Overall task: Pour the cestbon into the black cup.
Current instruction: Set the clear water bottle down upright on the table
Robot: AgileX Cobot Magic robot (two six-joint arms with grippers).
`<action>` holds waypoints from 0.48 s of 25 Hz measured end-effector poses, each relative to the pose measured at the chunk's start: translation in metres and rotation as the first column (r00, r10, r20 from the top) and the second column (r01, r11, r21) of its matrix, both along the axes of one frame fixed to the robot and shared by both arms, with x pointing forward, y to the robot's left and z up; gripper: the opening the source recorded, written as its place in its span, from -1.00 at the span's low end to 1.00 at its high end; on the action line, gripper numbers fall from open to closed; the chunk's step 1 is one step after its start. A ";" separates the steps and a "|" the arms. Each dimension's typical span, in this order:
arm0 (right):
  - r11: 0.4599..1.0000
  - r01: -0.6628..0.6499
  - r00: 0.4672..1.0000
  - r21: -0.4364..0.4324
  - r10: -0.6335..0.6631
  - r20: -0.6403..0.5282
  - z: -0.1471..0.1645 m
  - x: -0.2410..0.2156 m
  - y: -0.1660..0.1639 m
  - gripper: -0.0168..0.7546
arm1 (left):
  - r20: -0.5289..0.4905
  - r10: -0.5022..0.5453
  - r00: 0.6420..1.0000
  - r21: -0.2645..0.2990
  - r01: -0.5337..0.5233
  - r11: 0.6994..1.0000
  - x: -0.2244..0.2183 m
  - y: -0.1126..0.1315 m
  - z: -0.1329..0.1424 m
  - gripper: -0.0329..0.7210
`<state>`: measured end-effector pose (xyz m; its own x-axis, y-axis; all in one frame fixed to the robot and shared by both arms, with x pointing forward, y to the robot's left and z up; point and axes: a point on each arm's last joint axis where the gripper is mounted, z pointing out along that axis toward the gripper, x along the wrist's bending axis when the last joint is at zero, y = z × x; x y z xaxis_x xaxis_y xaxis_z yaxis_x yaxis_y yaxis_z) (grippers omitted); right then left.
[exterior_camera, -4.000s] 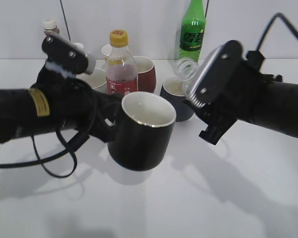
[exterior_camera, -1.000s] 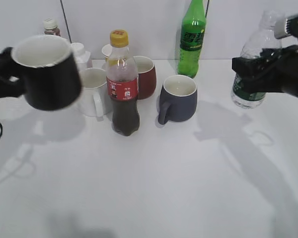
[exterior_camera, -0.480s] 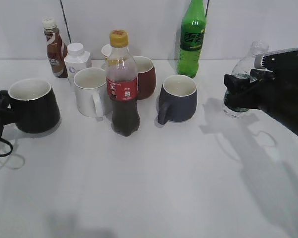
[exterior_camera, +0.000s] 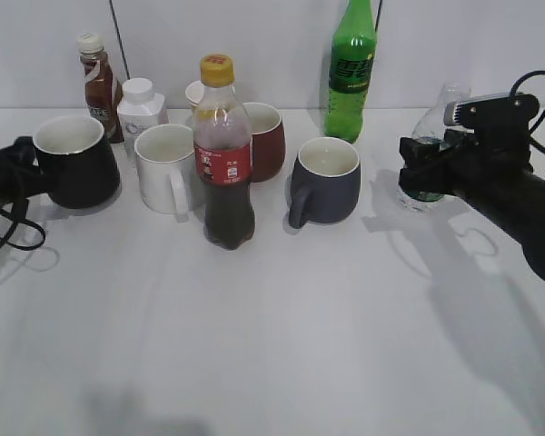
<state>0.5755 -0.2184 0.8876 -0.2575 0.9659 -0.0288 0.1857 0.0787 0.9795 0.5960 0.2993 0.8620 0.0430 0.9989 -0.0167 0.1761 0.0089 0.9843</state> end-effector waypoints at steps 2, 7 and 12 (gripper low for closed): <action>1.000 0.001 1.000 -0.003 -0.001 -0.013 -0.004 0.000 0.000 0.33 | -0.018 -0.014 1.000 0.003 0.014 1.000 0.001 -0.001 -0.007 -0.77; 1.000 0.004 1.000 -0.005 -0.004 -0.031 -0.010 0.000 0.000 0.33 | -0.034 -0.036 0.999 0.009 0.036 0.999 0.000 -0.003 -0.011 -0.77; 1.000 0.010 0.998 0.004 -0.010 -0.067 -0.018 0.000 -0.001 0.33 | -0.029 -0.041 0.999 0.007 0.041 0.999 0.000 -0.004 -0.011 -0.71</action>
<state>0.5754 -0.2189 0.8698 -0.2492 0.9684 -0.0074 0.2516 0.0721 0.9651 0.5957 0.2958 0.8511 0.0835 0.9964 -0.0113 0.2048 -0.0061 0.9788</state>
